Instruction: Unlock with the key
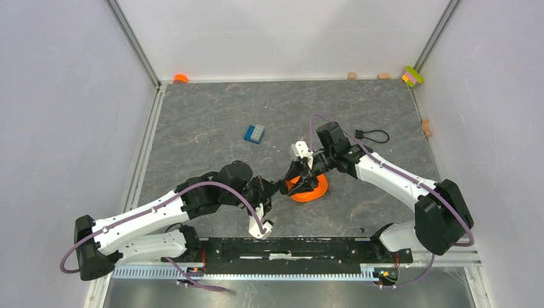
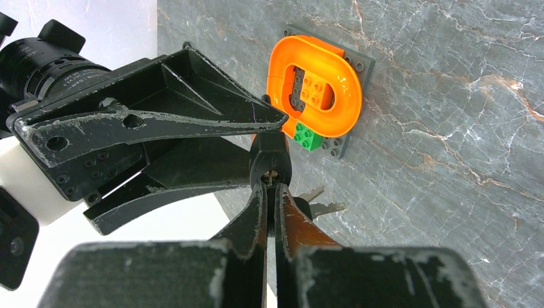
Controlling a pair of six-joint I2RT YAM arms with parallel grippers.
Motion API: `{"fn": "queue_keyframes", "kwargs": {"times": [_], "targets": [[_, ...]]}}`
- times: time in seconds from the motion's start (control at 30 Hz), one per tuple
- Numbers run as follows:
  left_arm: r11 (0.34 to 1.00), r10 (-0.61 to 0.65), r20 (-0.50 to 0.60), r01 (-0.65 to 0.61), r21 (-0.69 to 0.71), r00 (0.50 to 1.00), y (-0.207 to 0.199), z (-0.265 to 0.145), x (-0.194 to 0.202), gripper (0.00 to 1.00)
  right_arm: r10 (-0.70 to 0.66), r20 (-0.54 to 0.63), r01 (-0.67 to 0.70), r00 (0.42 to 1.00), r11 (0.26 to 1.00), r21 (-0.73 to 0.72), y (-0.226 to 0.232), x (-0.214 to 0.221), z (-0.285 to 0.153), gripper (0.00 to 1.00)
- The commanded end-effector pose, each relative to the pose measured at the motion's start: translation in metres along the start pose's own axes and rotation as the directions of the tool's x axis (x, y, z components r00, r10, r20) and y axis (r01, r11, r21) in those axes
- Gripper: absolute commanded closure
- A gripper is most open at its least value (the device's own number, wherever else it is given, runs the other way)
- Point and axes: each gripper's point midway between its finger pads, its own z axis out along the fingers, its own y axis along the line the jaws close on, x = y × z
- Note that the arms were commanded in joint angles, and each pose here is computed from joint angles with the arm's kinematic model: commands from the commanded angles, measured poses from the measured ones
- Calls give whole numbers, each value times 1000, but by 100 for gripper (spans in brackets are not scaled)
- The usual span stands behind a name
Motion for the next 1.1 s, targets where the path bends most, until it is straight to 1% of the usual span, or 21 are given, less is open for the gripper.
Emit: {"fn": "queue_keyframes", "kwargs": {"times": [0.0, 0.23, 0.63, 0.7, 0.8, 0.9, 0.97, 1.07], "targets": [[1000, -26, 34, 26, -10, 999, -3, 12, -5, 98, -168, 138, 182, 976, 979, -96, 14, -60, 3, 100], [1000, -9, 35, 10, -11, 999, -3, 17, -6, 98, -154, 143, 163, 978, 985, -51, 8, -66, 5, 100], [1000, -13, 21, 13, -2, 1000, -7, 19, -3, 98, -159, 144, 168, 977, 984, -52, 12, -64, 5, 100], [1000, -10, 5, 10, -7, 1000, -6, 17, 0, 96, -165, 123, 170, 979, 985, -32, 8, -59, 5, 100], [1000, -9, -25, 9, -22, 1000, 0, 12, 4, 87, -175, 78, 177, 981, 984, -20, 5, -45, 5, 100], [1000, -6, -46, 5, -14, 999, 0, 8, 6, 75, -169, 42, 169, 985, 986, -5, 1, -34, 3, 100], [1000, -4, -54, 3, -1, 999, -2, 6, 7, 65, -164, 30, 164, 986, 986, 15, -3, -30, 0, 100], [1000, 0, -56, -1, -5, 998, -2, 3, 7, 44, -162, 20, 161, 987, 986, 44, -10, -28, -6, 100]]}}
